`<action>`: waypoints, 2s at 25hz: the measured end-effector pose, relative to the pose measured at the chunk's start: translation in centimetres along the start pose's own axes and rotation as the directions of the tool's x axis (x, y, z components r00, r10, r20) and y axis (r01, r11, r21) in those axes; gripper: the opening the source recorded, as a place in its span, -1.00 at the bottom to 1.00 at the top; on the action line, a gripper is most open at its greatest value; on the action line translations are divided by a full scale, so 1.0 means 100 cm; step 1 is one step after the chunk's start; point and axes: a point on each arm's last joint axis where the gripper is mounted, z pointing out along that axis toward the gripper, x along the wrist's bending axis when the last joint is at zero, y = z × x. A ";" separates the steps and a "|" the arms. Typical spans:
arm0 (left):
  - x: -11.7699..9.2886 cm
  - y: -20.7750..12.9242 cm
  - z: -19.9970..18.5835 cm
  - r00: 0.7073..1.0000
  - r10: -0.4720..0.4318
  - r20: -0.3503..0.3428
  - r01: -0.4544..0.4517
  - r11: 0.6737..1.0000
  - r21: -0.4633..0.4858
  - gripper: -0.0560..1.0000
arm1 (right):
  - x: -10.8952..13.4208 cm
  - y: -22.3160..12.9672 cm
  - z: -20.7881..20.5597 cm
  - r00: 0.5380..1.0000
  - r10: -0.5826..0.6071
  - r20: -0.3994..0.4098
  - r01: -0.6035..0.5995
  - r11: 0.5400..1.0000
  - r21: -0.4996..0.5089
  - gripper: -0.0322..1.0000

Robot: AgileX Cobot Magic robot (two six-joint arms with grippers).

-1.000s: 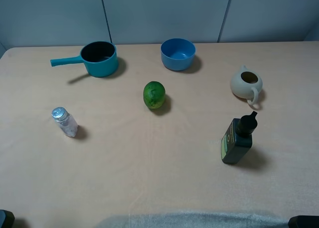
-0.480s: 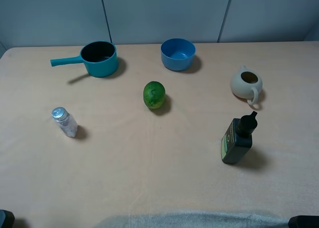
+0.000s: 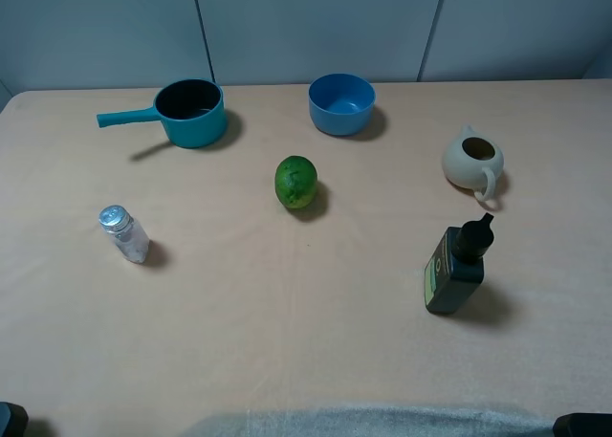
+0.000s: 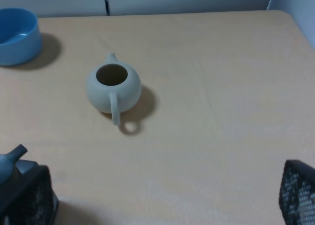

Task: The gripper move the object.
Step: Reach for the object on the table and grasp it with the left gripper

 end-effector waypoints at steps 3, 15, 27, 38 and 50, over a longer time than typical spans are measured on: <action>0.001 0.013 0.002 1.000 0.004 0.002 -0.004 0.999 0.035 0.83 | 0.000 0.000 0.000 1.000 0.000 0.000 0.000 1.000 0.000 0.40; -0.007 0.055 0.037 0.997 -0.022 0.073 0.005 0.973 0.232 0.81 | 0.000 0.000 0.000 1.000 0.000 0.000 0.000 1.000 0.000 0.40; -0.020 0.066 0.083 0.985 -0.047 0.169 -0.031 0.902 0.431 0.81 | 0.000 0.000 0.000 1.000 0.000 0.000 0.000 1.000 0.000 0.40; -0.025 0.078 0.108 0.979 -0.070 0.189 -0.046 0.835 0.548 0.81 | 0.000 0.000 0.000 1.000 0.000 0.000 0.000 1.000 0.000 0.40; -0.033 0.068 0.149 0.976 -0.078 0.203 -0.089 0.709 0.700 0.80 | 0.000 0.000 0.000 1.000 0.000 0.000 0.000 1.000 0.000 0.40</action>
